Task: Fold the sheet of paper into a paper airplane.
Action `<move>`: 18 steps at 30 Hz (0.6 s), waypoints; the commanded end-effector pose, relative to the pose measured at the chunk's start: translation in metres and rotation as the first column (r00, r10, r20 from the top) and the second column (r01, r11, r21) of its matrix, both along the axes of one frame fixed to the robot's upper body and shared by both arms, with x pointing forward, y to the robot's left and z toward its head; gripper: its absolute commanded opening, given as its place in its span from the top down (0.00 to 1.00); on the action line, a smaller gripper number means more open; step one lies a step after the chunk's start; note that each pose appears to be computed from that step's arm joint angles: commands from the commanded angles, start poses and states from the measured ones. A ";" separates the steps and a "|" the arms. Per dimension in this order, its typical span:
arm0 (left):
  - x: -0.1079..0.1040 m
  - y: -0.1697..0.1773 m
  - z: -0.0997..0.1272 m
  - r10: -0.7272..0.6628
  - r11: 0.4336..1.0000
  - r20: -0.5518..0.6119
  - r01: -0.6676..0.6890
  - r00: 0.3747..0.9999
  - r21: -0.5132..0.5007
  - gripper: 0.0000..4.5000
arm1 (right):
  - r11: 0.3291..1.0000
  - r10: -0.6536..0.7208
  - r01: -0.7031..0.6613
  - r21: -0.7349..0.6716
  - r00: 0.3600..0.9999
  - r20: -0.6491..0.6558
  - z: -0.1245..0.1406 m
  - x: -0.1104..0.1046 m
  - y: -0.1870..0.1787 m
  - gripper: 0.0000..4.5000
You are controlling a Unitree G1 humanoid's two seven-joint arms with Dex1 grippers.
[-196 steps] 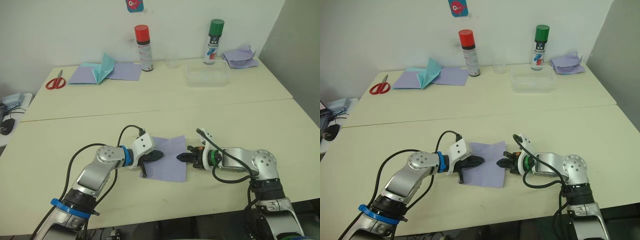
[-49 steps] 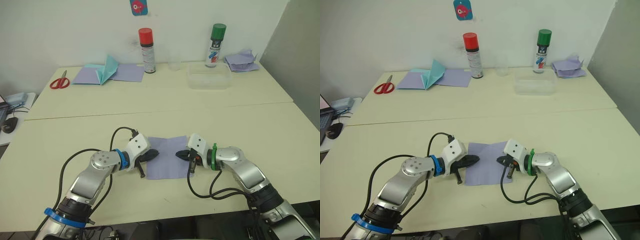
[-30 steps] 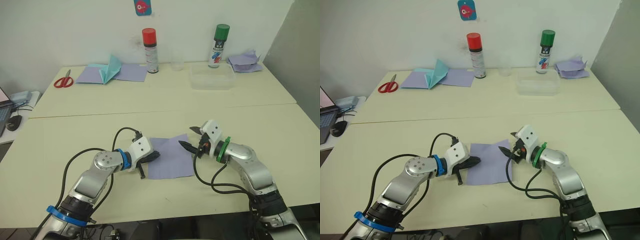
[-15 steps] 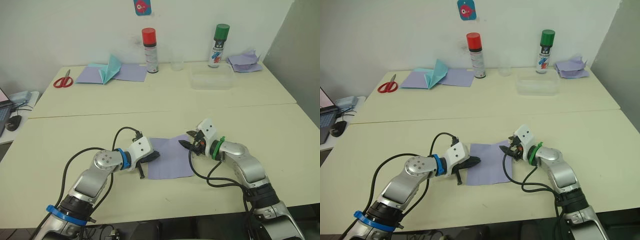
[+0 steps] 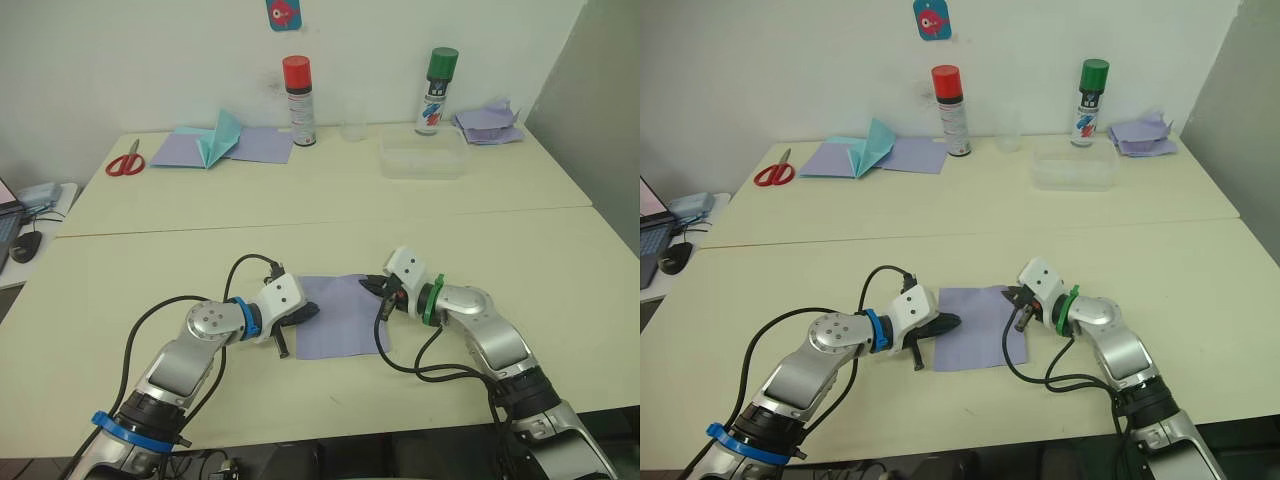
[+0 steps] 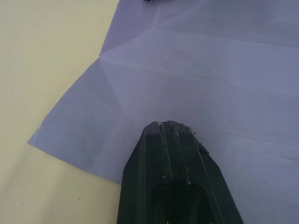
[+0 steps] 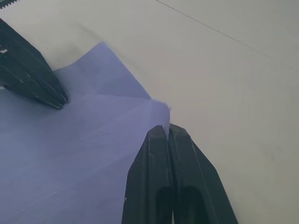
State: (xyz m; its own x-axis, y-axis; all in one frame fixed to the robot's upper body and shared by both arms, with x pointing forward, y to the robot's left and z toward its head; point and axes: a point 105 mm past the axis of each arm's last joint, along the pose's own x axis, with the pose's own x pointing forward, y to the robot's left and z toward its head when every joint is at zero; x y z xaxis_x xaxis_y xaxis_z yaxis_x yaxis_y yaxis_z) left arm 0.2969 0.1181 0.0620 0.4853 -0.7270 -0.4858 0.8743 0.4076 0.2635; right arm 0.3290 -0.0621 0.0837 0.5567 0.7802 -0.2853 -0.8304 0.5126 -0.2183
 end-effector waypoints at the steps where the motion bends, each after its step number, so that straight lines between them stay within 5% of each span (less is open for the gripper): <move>1: -0.006 0.009 -0.022 0.026 0.998 -0.079 -0.021 0.997 0.061 1.00 | 0.997 0.077 -0.076 -0.021 0.995 0.067 0.010 -0.004 0.012 0.99; 18: 0.000 0.014 -0.017 0.021 0.996 -0.047 -0.016 0.999 0.089 1.00 | 0.982 0.130 -0.132 -0.132 0.991 -0.022 -0.008 -0.014 0.014 0.99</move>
State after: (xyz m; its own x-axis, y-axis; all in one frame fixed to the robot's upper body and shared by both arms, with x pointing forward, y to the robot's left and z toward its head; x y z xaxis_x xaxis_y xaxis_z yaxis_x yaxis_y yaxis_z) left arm 0.2998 0.1198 0.0632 0.4838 -0.7236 -0.4922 0.8752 0.3963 0.2776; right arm 0.3164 -0.0482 0.0684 0.4536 0.7990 -0.3948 -0.8896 0.3795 -0.2541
